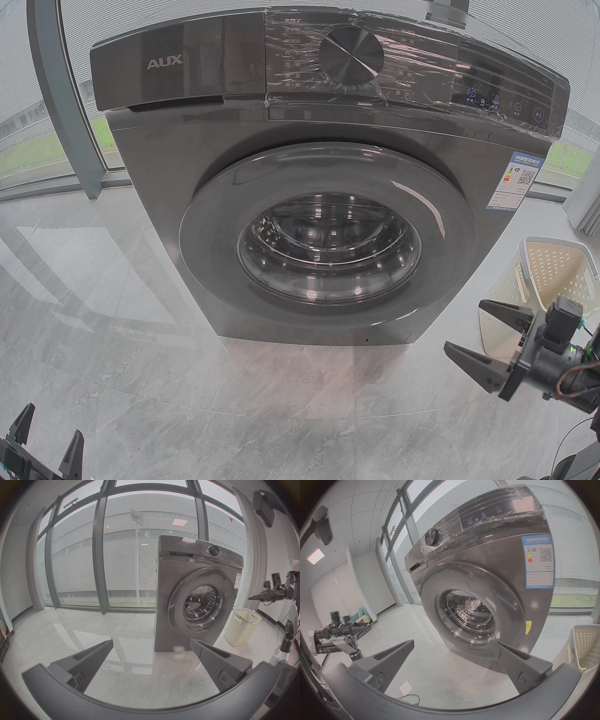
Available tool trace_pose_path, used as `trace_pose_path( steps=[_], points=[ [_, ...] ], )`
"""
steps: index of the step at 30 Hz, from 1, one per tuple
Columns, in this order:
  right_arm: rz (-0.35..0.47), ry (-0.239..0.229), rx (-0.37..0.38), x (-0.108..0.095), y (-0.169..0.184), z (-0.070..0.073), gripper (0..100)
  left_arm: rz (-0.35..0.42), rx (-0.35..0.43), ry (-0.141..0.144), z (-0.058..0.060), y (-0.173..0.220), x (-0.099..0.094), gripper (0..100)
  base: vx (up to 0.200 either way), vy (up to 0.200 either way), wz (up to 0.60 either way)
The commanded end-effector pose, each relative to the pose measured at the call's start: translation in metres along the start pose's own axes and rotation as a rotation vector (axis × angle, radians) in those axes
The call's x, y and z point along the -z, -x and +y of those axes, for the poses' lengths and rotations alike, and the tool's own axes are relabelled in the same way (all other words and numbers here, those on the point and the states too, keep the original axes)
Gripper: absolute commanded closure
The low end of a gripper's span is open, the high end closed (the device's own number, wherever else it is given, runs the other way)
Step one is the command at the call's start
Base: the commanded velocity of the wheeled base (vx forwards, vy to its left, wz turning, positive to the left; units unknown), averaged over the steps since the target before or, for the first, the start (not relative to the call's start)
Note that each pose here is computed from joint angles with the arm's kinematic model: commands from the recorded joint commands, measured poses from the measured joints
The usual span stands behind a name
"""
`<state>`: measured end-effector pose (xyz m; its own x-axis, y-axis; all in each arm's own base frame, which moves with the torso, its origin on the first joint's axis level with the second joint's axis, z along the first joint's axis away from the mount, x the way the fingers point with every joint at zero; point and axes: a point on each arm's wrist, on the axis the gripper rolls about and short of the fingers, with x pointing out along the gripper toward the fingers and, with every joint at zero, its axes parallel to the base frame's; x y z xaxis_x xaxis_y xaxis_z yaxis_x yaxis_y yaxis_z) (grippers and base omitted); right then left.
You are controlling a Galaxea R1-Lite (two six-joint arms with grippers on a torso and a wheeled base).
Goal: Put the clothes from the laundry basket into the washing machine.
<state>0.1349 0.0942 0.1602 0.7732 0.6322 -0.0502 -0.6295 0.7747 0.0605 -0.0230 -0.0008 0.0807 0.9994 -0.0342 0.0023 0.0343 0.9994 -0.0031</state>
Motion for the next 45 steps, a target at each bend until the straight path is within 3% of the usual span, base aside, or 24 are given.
trace_pose_path(
  steps=[1,5,10,14,15,20,26,30,33,34,37,41,43,45],
  points=[
    [-0.056,0.012,-0.013,0.009,0.046,0.004,0,0.005,-0.001,0.002,0.000,0.000,0.005,0,0.000,0.000,0.00],
    [-0.080,0.054,0.125,0.013,0.062,-0.006,0,0.005,-0.001,0.002,0.000,0.000,0.005,0,0.000,0.000,0.00],
    [-0.079,0.077,0.227,0.016,0.081,-0.012,0,0.005,-0.001,0.002,0.000,0.000,0.005,0,0.000,0.000,0.00],
    [-0.081,0.081,0.278,0.019,0.098,-0.010,0,0.007,-0.001,0.003,0.000,0.000,0.005,0,0.000,0.000,0.00],
    [-0.086,0.081,0.330,0.024,0.113,-0.008,0,0.007,-0.001,0.005,0.000,0.000,0.005,0,0.000,0.000,0.00],
    [-0.114,0.089,0.454,0.044,0.149,0.004,0,0.005,0.001,0.003,0.000,0.000,0.005,0,0.000,0.000,0.00],
    [-0.156,0.102,0.507,0.066,0.173,0.018,0,0.005,0.001,0.006,0.000,0.000,0.005,0,0.000,0.000,0.00],
    [-0.159,0.096,0.529,0.074,0.174,0.018,0,0.005,0.001,0.005,0.000,0.000,0.005,0,0.000,0.000,0.00],
    [-0.146,0.082,0.589,0.075,0.174,0.017,0,0.007,0.001,0.006,0.000,0.000,0.005,0,0.000,0.000,0.00],
    [-0.104,0.062,0.639,0.080,0.174,0.015,0,0.007,-0.001,0.006,0.000,0.000,0.005,0,0.000,0.000,0.00],
    [-0.061,0.044,0.688,0.085,0.175,0.014,0,0.007,-0.001,0.008,0.000,0.000,0.005,0,0.000,0.000,0.00],
    [-0.113,0.073,0.819,0.087,0.177,0.019,0,0.007,0.001,0.006,0.000,0.000,0.005,0,0.000,0.000,0.00],
    [-0.131,0.087,0.793,0.088,0.179,0.020,0,0.007,0.001,0.005,0.000,0.000,0.005,0,0.000,0.000,0.00],
    [-0.140,0.073,0.766,0.088,0.179,0.021,0,0.007,0.001,0.008,0.000,0.000,0.005,0,0.000,0.000,0.00]
  ],
)
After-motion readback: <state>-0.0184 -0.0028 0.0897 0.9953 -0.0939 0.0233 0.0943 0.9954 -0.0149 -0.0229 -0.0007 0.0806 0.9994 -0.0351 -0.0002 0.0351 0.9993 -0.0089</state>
